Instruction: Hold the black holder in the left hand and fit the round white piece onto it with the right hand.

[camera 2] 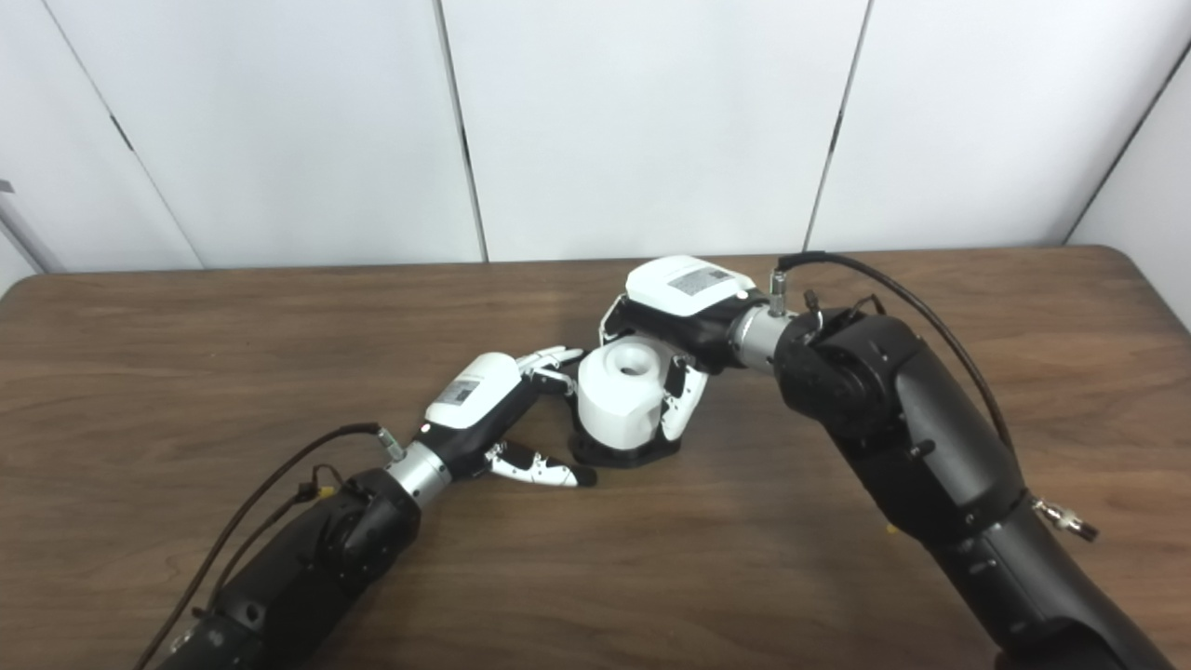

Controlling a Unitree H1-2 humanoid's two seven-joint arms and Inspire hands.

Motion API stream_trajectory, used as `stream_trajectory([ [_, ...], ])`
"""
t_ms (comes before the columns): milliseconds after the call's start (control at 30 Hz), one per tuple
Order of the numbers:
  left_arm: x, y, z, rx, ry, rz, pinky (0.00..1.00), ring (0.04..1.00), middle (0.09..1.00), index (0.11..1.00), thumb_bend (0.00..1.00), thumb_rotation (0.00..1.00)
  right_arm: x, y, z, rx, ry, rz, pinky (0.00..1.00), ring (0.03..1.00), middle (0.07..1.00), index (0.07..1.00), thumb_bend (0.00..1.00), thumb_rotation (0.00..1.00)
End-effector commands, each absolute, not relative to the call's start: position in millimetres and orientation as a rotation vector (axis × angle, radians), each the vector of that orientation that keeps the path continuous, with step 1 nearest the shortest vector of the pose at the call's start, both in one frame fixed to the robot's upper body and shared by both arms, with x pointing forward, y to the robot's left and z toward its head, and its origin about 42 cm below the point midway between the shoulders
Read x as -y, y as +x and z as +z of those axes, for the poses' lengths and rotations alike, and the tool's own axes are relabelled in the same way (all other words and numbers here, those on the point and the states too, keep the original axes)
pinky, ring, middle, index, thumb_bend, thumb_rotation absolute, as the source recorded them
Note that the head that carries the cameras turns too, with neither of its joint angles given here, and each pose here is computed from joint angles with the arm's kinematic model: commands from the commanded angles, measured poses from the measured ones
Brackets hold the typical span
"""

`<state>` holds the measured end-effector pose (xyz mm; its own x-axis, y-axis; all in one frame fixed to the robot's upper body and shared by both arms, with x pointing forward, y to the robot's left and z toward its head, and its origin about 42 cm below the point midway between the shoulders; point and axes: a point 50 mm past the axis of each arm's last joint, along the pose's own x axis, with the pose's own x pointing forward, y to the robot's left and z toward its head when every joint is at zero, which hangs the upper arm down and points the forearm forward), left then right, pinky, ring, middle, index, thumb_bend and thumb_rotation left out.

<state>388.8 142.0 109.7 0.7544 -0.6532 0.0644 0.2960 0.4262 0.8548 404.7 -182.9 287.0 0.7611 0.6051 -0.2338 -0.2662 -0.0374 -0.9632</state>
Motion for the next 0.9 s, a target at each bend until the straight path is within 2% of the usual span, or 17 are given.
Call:
stream_trajectory([
  [0,-146.3,368.5,72.4,0.280,1.027,-0.735,0.82,0.916,0.899,0.476,0.52,0.07,181.1,406.9,320.8,0.392,-1.462,0.650,0.72,0.769,0.716,0.481,0.53,0.14],
  [467,-145.9,367.7,72.2,0.277,1.024,-0.733,0.83,0.914,0.898,0.476,0.52,0.07,180.9,407.3,319.1,0.395,-1.437,0.656,0.72,0.770,0.717,0.480,0.52,0.14],
  [633,-145.8,368.6,72.5,0.277,1.027,-0.738,0.82,0.911,0.897,0.476,0.52,0.07,182.0,407.1,328.8,0.391,-1.427,0.636,0.72,0.785,0.727,0.481,0.52,0.14],
  [867,-145.7,369.5,72.2,0.273,1.023,-0.732,0.81,0.913,0.894,0.476,0.52,0.07,190.3,409.2,346.4,0.415,-1.385,0.600,0.68,0.772,0.727,0.480,0.52,0.14],
])
